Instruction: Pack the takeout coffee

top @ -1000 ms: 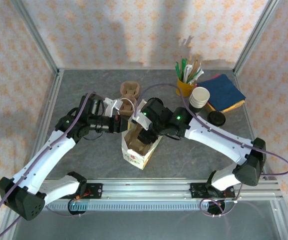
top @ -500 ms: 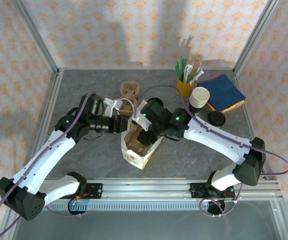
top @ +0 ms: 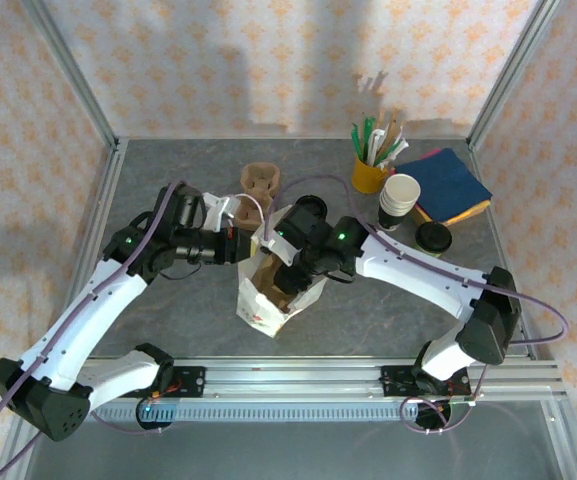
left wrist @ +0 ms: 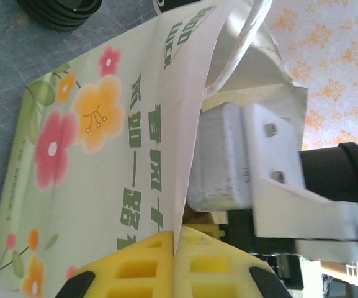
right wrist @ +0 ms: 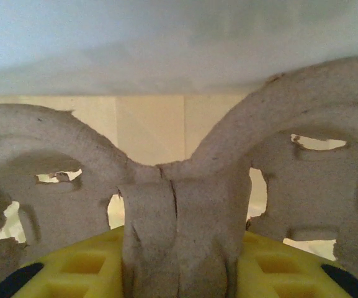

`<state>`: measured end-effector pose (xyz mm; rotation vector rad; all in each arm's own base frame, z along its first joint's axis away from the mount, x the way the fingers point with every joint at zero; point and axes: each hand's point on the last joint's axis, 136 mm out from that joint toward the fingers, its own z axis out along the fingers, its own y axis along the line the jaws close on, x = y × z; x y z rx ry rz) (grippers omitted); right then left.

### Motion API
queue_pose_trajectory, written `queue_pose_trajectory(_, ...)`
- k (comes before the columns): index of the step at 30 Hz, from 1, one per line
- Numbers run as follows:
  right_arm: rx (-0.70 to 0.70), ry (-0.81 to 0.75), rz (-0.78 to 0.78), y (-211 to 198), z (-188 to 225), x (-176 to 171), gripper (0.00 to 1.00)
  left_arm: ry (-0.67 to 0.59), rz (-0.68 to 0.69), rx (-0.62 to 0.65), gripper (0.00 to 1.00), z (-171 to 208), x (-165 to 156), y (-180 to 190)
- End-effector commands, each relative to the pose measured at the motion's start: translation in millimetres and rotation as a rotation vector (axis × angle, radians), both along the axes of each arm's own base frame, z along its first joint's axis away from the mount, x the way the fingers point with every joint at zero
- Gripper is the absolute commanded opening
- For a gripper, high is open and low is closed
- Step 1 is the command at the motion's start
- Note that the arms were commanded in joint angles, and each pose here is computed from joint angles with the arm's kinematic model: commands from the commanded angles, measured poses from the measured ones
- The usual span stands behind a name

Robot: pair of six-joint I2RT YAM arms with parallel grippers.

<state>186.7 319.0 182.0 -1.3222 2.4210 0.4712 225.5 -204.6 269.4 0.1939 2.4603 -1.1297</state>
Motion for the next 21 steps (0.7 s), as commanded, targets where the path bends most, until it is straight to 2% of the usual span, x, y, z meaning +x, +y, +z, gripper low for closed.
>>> queue_pose_trajectory(1, -0.069, 0.062, -0.002, -11.4, -14.4, -13.1, 0.37, -0.072, 0.041, -0.005, 0.00, 22.3, 10.6, 3.6)
queue_pose_trajectory(13, 0.008, 0.088, -0.021, 5.8, -13.8, -11.9, 0.39, -0.042, 0.051, -0.013, 0.00, 8.8, 9.6, 3.1)
queue_pose_trajectory(21, 0.041, 0.029, -0.014, 16.3, -13.6, 0.4, 0.39, -0.022, 0.075, -0.005, 0.00, 2.9, 12.3, 4.8)
